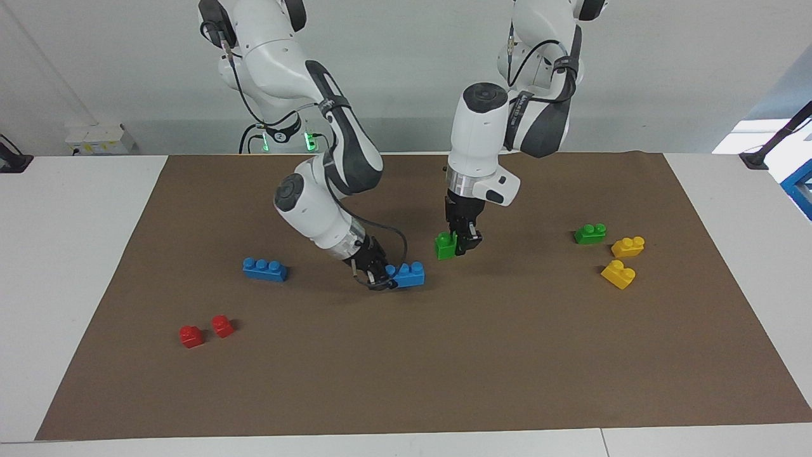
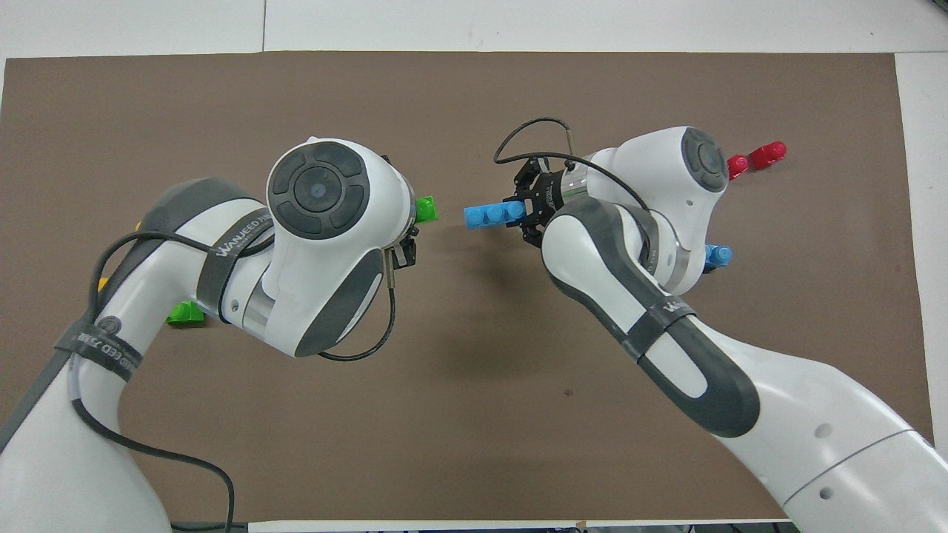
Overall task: Remove green block with left arm and hold with right
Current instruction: 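Lower the green brick with the left gripper while the right gripper carries blue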
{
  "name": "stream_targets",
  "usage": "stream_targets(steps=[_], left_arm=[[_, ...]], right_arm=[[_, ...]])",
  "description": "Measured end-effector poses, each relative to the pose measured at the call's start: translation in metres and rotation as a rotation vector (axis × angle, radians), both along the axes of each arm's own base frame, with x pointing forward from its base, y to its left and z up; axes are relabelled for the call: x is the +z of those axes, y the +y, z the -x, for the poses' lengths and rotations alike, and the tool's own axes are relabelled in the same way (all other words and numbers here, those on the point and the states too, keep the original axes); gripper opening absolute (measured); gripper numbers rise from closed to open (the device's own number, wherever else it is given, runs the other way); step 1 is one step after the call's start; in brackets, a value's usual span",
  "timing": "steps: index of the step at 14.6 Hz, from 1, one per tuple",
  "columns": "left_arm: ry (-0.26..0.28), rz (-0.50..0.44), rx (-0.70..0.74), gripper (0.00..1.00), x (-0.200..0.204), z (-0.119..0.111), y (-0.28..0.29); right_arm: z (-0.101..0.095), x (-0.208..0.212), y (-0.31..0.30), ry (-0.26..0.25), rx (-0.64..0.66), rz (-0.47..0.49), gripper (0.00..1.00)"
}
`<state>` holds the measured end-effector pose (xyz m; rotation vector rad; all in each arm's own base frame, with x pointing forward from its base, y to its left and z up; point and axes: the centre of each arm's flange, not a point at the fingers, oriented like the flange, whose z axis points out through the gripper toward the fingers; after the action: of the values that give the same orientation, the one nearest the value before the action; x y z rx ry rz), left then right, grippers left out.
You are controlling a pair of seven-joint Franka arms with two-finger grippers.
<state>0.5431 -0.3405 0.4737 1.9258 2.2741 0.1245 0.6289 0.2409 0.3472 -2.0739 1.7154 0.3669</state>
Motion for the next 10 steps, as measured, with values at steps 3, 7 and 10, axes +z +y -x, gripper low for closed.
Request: stream_targets(steps=[3,7,10], left_arm=[[0.040,-0.048,-0.072,0.35,0.009,0.000,0.023],[0.098,-0.110,-0.242,0.35,-0.008,-0.024,0.090],[0.150,-0.133,-0.421,0.35,-0.033,-0.032,0.155]], right_arm=[[-0.015,0.043,-0.062,-0.062,0.160,0.018,0.35],[-0.031,0.055,-0.164,-0.130,0.306,0.047,0.35],[-0.036,0.030,-0.216,-0.121,0.323,0.041,0.35]])
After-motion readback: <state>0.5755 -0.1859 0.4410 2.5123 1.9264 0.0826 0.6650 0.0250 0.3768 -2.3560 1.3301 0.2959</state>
